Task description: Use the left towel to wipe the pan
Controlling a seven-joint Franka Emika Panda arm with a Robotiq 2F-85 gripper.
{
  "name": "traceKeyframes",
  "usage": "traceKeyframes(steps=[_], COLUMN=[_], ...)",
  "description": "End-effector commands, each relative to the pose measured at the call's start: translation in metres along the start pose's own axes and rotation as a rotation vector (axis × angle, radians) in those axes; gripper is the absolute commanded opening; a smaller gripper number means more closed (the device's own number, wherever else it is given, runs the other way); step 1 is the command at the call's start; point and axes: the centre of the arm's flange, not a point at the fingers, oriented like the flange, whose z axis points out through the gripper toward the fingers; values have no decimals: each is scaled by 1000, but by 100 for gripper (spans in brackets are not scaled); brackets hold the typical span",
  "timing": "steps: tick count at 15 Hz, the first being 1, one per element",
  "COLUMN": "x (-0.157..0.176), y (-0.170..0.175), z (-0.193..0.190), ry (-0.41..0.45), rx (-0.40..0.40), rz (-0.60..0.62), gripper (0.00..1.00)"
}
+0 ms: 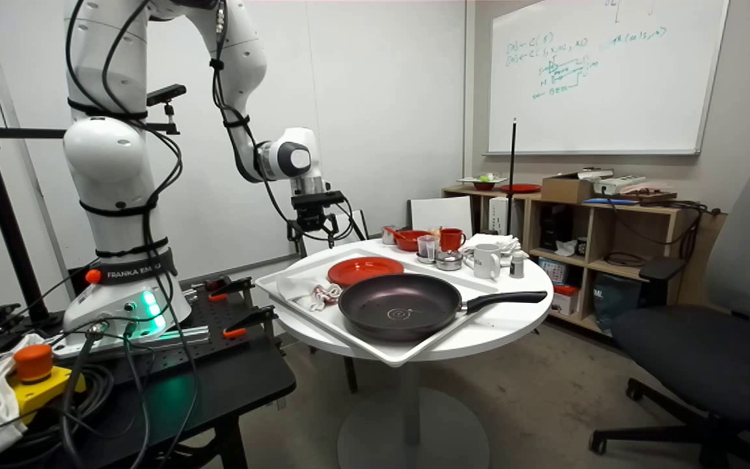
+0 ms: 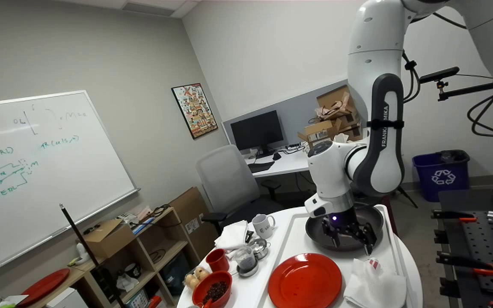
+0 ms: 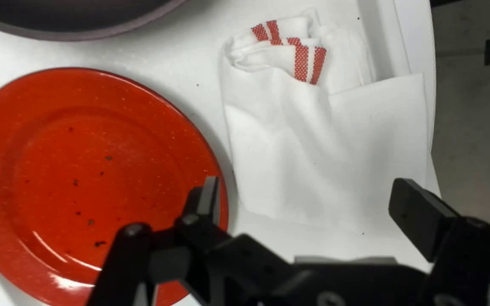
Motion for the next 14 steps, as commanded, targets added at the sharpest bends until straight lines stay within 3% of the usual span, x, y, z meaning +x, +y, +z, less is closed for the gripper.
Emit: traceKeyframes(steps=[1,8,13,14], x=[-21,-75,-130,-117], y=[-3,31,45,44], z=[-48,-103,-119,-107], ry=[24,79,70,68], rx=[-25,-19,26,3], rz=[200,584,854,760], gripper=[100,100,100,100])
